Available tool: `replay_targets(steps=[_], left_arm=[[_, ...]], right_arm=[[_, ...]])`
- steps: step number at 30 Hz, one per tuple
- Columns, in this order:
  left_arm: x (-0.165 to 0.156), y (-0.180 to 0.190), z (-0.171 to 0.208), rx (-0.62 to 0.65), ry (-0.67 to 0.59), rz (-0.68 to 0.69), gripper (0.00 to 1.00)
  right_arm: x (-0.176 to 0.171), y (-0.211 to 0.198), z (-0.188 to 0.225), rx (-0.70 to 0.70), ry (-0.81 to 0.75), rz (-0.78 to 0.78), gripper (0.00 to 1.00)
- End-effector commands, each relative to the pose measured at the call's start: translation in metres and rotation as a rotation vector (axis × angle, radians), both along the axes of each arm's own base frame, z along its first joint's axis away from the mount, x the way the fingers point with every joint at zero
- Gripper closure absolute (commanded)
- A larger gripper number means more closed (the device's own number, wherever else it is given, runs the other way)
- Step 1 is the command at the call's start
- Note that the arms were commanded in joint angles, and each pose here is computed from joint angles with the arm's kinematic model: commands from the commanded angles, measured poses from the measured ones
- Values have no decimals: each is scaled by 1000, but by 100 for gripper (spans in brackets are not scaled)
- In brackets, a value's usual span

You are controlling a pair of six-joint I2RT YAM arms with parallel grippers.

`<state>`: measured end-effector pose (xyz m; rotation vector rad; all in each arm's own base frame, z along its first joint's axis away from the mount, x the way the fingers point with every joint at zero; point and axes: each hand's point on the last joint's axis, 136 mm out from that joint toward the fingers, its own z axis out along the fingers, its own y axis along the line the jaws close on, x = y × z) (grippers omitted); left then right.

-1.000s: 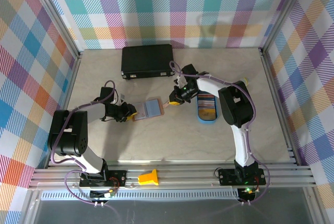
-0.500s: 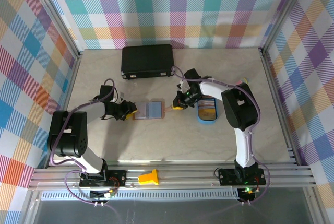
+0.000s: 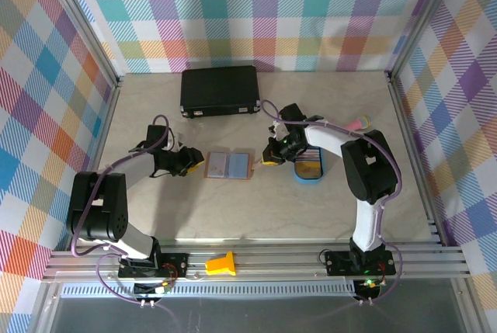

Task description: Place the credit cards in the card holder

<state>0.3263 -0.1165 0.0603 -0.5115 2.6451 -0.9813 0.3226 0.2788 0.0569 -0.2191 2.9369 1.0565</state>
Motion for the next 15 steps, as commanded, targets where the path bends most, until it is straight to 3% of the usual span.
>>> replay_targets(steps=[1,5,12,15], left_arm=[[-6,-7,5,-13,0,-26,61],[-6,-9,5,-17,-3,-36,61],[-6,-17,5,-33,-15,-58,61],[-4,-24,4,-42,-18,-79,62]], right_arm=[[9,-1,10,6,-36,-7,100],[13,1,11,6,-34,-3,98],[18,-15,29,-76,-122,-35,59],[18,-19,41,-159,-193,-44,49]])
